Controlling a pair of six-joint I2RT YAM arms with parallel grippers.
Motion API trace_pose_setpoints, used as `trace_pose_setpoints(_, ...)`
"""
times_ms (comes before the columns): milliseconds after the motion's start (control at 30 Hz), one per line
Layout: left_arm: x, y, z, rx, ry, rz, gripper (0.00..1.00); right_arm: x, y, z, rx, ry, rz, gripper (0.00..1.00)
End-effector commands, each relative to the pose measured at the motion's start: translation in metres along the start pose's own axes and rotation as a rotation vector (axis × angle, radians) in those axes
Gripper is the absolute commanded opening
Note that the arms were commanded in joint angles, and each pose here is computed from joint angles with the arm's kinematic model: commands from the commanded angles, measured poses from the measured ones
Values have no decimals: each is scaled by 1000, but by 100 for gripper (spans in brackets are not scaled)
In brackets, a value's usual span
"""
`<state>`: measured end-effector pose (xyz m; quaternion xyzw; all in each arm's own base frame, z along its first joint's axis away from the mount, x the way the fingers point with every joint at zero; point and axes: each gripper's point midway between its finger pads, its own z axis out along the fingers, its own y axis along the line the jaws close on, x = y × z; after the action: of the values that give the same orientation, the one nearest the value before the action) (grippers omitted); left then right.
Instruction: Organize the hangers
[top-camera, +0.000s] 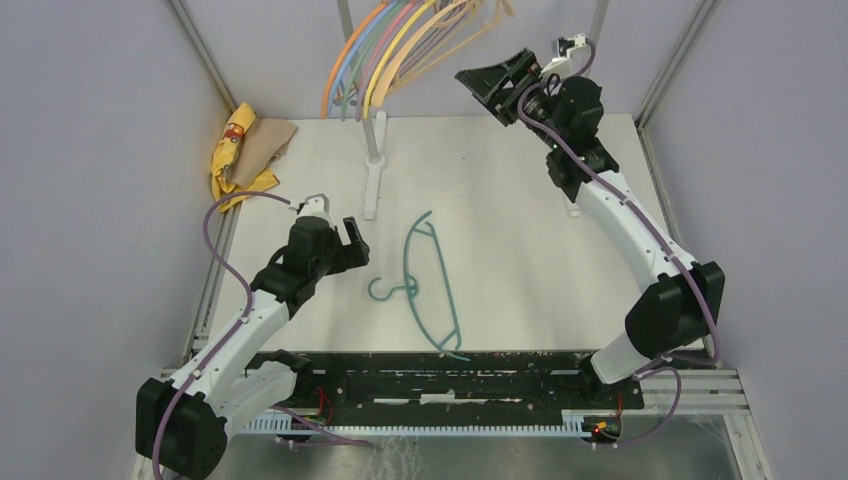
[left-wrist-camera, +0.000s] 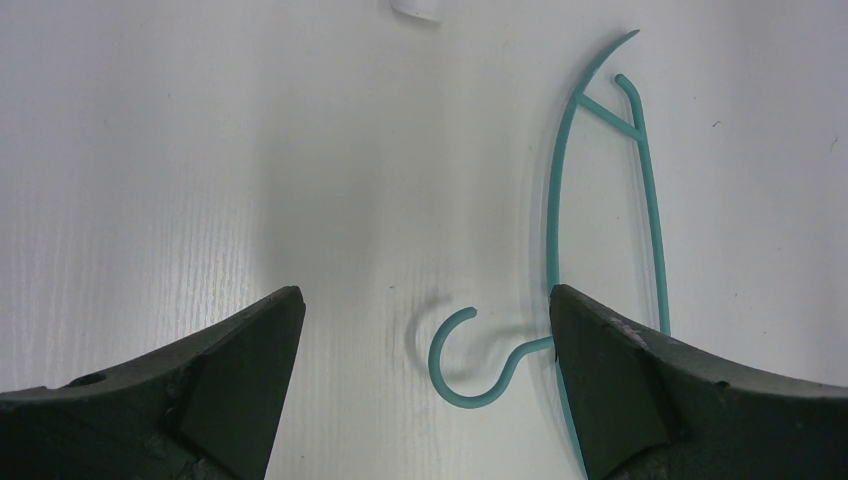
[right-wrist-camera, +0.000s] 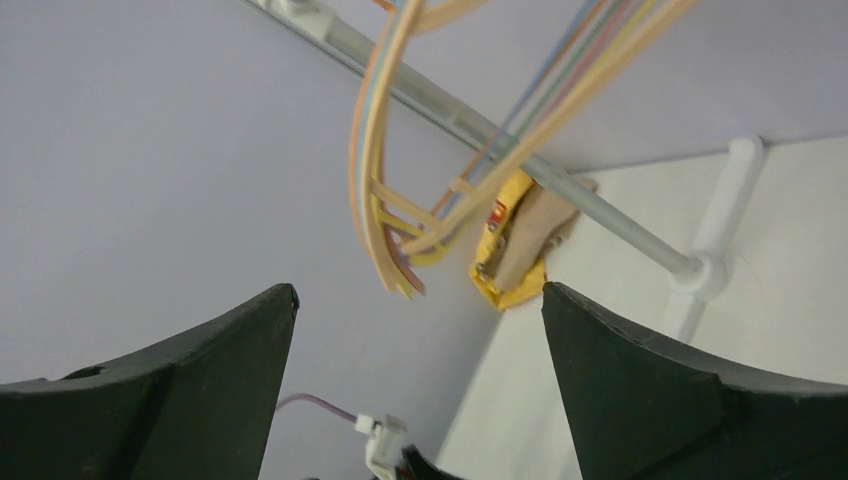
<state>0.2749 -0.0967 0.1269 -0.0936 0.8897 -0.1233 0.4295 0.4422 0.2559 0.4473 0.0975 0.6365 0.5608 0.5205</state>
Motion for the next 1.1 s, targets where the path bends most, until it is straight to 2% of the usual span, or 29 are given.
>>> trace_pose_setpoints(0,-17,-10,-4,34,-50,-46,99,50,-37,-28,101,152,-111,100)
trace_pose_setpoints(100,-19,-13,-3,40,-51,-49,99,99,-62,-59,233,304,-289,100)
trace_pose_setpoints(233,-20,-16,1,46,-46,-57,99,182,-78,-101,327,534,-509,99)
trace_pose_setpoints(300,-20,-18,3,54,-43,-64,99,222,-93,-123,376,646,-573,95)
trace_pose_setpoints(400,-20,-19,6,56,-42,-74,99,274,-111,-151,428,782,-675,87)
trace_pose_setpoints(600,-16,-17,12,35,-25,-95,99,343,-134,-194,503,971,-879,84)
trace_pose_setpoints(700,-15,-17,12,38,-34,-112,99,368,-143,-206,506,1033,-905,84)
trace_pose_setpoints(867,-13,-14,12,31,-31,-117,99,399,-161,-219,514,1119,-865,68)
trace_pose_setpoints(1067,-11,-11,8,28,-36,-115,99,419,-178,-229,526,1164,-837,62)
